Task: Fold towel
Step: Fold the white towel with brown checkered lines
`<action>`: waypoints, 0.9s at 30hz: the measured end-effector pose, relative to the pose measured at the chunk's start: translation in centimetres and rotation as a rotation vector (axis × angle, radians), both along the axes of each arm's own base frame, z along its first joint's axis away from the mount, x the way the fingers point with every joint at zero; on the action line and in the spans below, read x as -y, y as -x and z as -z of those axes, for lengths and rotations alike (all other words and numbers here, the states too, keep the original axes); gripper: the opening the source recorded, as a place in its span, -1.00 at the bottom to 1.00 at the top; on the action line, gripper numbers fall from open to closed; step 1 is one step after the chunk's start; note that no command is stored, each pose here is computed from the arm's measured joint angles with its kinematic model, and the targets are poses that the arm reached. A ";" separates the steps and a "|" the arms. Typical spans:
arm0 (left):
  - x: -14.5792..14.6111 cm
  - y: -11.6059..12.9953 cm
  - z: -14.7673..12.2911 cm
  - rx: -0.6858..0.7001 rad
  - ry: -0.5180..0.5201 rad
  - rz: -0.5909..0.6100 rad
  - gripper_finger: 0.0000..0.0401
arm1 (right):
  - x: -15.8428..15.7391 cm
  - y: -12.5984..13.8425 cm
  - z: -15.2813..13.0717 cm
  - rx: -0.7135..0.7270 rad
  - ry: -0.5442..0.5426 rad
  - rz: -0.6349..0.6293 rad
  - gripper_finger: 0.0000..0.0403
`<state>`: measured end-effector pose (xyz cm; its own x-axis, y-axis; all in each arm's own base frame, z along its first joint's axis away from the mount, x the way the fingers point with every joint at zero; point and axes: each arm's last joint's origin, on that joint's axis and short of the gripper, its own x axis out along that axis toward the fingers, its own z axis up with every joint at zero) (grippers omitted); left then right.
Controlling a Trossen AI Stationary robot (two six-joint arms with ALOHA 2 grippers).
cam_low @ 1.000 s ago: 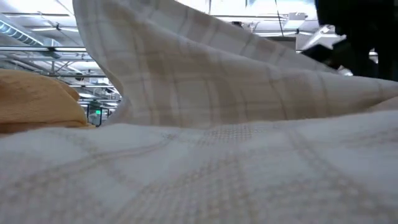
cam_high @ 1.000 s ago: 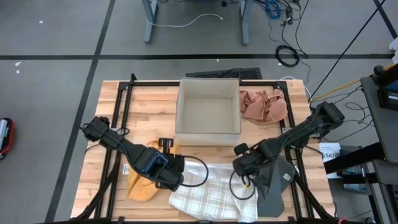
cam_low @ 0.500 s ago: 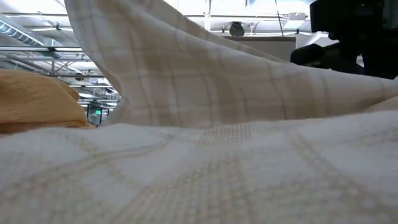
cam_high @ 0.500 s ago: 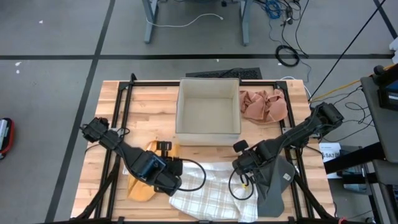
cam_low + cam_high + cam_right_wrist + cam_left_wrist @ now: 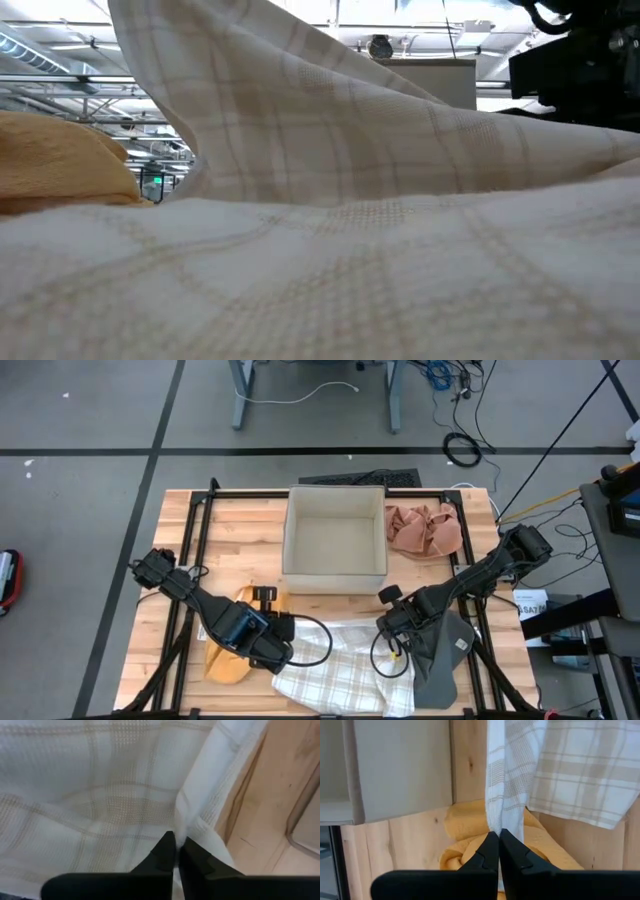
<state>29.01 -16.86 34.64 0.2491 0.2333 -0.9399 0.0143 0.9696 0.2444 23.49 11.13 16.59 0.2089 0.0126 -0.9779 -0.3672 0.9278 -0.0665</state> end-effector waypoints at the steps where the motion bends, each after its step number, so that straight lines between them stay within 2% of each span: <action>1: 0.0 0.0 0.0 0.003 -0.007 0.000 -1.00 | 0.0 0.0 0.0 0.000 0.001 -0.003 -0.98; 8: -0.4 -0.2 -0.1 0.021 -0.062 0.016 -1.00 | 0.0 0.5 -1.9 0.050 -0.023 -0.012 -0.99; 16: -1.3 -0.7 -0.1 0.033 -0.121 0.030 -1.00 | 0.7 2.7 -8.2 0.274 -0.112 0.013 -1.00; 20: -1.7 -0.9 -0.2 0.067 -0.222 0.048 -1.00 | 1.5 4.8 -11.3 0.375 -0.159 0.023 -1.00; 27: -3.0 -1.5 -0.8 0.154 -0.480 0.051 -1.00 | 3.5 9.3 -16.9 0.580 -0.246 0.059 -1.00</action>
